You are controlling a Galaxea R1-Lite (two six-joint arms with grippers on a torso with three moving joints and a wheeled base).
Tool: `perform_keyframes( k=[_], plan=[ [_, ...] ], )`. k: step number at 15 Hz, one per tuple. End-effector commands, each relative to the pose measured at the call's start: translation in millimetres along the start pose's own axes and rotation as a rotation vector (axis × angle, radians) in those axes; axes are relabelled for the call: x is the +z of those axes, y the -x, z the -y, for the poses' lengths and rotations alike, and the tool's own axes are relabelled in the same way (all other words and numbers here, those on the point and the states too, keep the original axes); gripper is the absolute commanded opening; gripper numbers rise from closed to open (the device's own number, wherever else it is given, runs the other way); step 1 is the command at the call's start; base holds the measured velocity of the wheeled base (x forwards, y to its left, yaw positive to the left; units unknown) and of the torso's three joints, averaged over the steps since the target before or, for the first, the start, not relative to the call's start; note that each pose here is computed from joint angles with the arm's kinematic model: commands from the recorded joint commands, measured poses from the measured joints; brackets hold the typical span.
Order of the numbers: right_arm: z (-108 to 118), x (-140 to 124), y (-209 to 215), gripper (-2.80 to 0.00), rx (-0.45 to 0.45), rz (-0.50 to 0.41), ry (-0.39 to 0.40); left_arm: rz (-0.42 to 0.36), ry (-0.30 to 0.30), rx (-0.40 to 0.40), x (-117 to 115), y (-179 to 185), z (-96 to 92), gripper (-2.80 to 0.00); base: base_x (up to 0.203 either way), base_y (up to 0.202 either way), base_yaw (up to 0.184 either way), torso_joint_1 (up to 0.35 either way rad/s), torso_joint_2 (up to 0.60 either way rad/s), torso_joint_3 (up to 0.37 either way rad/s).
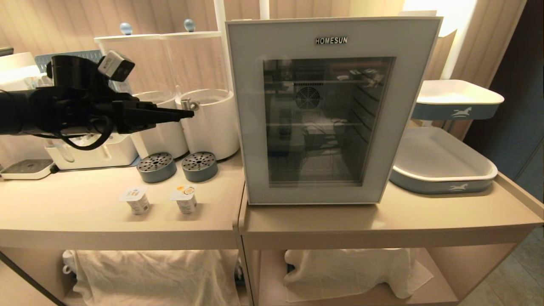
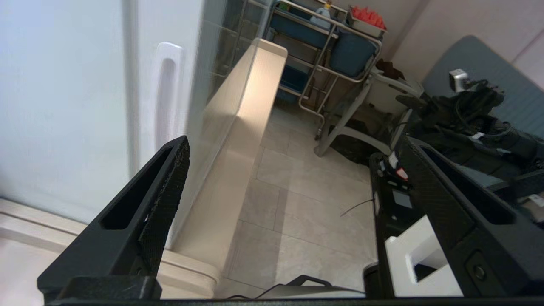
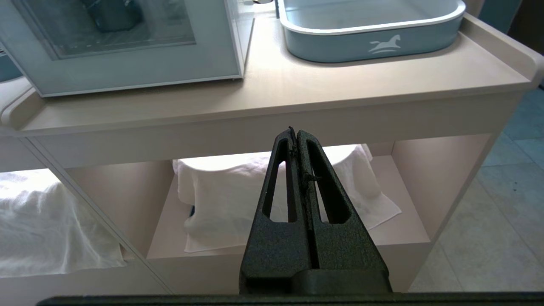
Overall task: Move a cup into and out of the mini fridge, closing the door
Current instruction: Open the freezer door
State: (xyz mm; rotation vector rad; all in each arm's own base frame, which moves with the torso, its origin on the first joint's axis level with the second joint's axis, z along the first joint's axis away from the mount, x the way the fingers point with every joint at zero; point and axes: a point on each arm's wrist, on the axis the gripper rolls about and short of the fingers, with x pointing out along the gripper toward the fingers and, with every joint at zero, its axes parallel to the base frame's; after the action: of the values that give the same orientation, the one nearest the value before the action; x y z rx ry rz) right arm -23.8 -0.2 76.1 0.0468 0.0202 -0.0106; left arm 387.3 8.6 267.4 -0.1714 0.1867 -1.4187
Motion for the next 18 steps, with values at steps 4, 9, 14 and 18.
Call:
perform_keyframes(
  k=[4, 9, 14, 18],
  plan=[
    [0, 0, 0, -2.80, -0.001, -0.001, -0.001, -0.042, -0.078, -0.050, -27, -52, -43.0, 0.00, 0.000, 0.000, 0.000, 0.000, 0.00, 0.000],
    [0, 0, 0, -2.80, -0.001, -0.001, -0.001, -0.101, -0.088, 0.006, -43, -94, -58.8, 0.00, 0.000, 0.000, 0.000, 0.000, 0.00, 0.000],
    [0, 0, 0, -2.80, -0.001, 0.001, -0.001, -0.115, -0.100, -0.060, -47, -125, -51.4, 0.00, 0.000, 0.000, 0.000, 0.000, 0.00, 0.000],
    [0, 0, 0, -2.80, -0.001, 0.000, -0.001, -0.117, -0.084, -0.072, -40, -123, -34.3, 0.00, 0.000, 0.000, 0.000, 0.000, 0.00, 0.000]
  ],
)
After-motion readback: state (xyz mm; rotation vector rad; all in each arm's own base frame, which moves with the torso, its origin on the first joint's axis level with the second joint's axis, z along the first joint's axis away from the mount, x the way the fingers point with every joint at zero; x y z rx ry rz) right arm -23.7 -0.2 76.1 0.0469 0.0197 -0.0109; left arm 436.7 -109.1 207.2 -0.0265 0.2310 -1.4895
